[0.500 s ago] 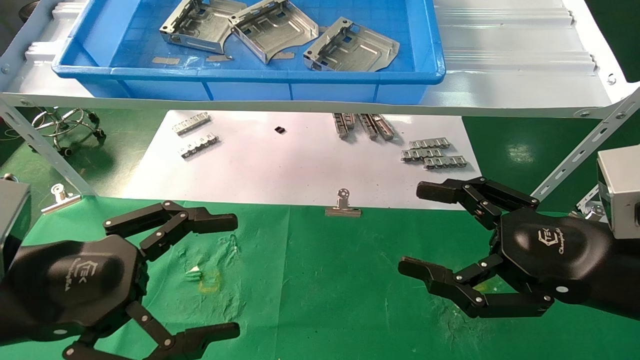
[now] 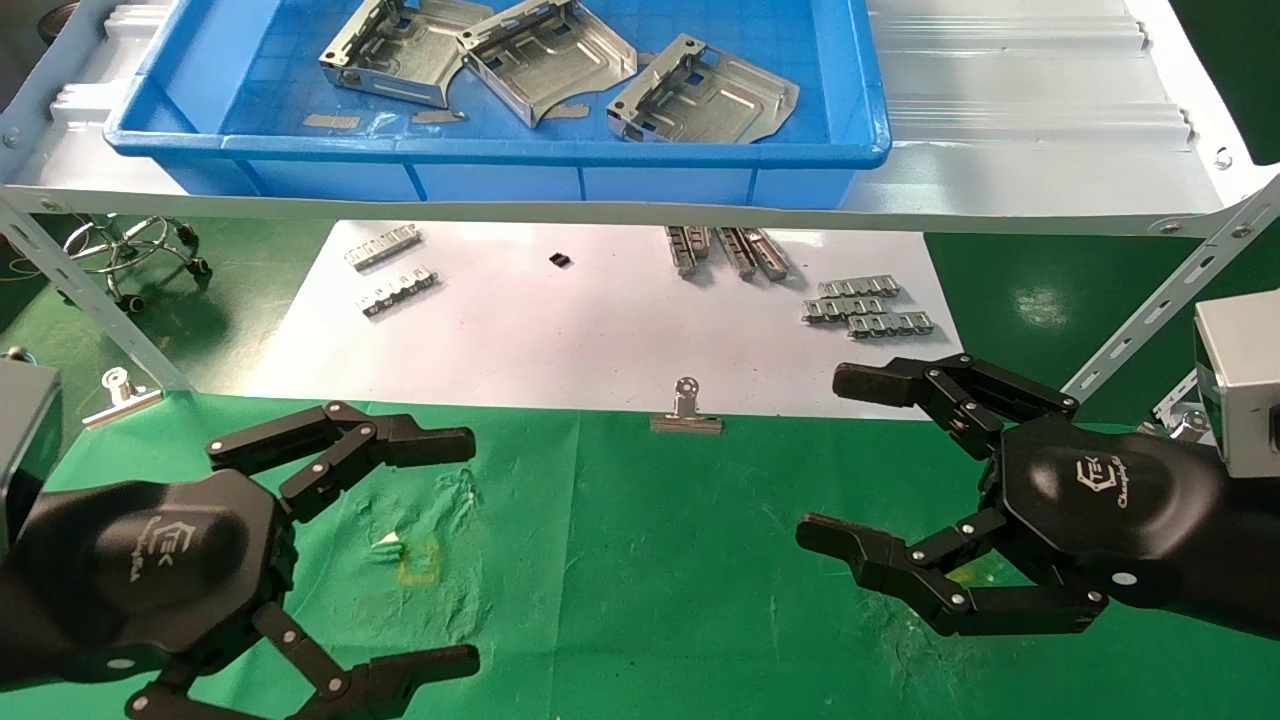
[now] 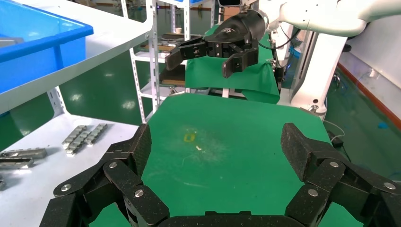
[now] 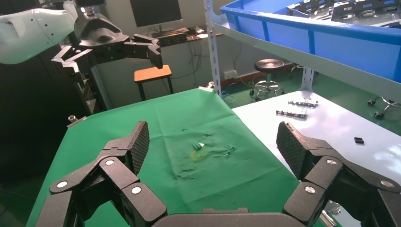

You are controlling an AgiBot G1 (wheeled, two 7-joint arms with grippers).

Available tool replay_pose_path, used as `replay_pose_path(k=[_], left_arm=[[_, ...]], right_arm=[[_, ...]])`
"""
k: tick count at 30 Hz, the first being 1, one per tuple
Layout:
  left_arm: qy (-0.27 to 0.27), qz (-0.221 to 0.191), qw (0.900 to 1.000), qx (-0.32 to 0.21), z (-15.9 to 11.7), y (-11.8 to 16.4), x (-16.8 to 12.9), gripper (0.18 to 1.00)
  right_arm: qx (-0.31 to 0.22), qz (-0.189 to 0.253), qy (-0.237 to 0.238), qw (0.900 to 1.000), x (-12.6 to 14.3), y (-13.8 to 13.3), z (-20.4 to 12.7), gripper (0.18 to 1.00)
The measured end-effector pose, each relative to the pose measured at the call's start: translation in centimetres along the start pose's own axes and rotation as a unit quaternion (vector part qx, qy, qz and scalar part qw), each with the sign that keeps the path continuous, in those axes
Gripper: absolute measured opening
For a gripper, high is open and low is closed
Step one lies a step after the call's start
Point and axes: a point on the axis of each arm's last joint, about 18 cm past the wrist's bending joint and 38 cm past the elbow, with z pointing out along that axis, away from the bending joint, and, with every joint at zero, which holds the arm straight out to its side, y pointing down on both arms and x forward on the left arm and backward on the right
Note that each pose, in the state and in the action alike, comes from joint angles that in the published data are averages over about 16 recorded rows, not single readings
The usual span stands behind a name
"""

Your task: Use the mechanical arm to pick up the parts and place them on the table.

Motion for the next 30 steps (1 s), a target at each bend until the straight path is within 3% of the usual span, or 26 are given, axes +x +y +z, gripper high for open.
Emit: replay_pose_path(k=[22,30], left_arm=[[-0.002,0.001,1.0,0.0,0.1,0.1,-0.1,1.001],[-0.014,0.011,0.9998,-0.002,0.7,0.3,-1.2,1.001]], right_arm=[[0.0,0.0,0.0,1.0,0.0,0.0,0.0,0.994],[0.0,0.0,0.0,1.0,0.0,0.0,0.0,0.948]])
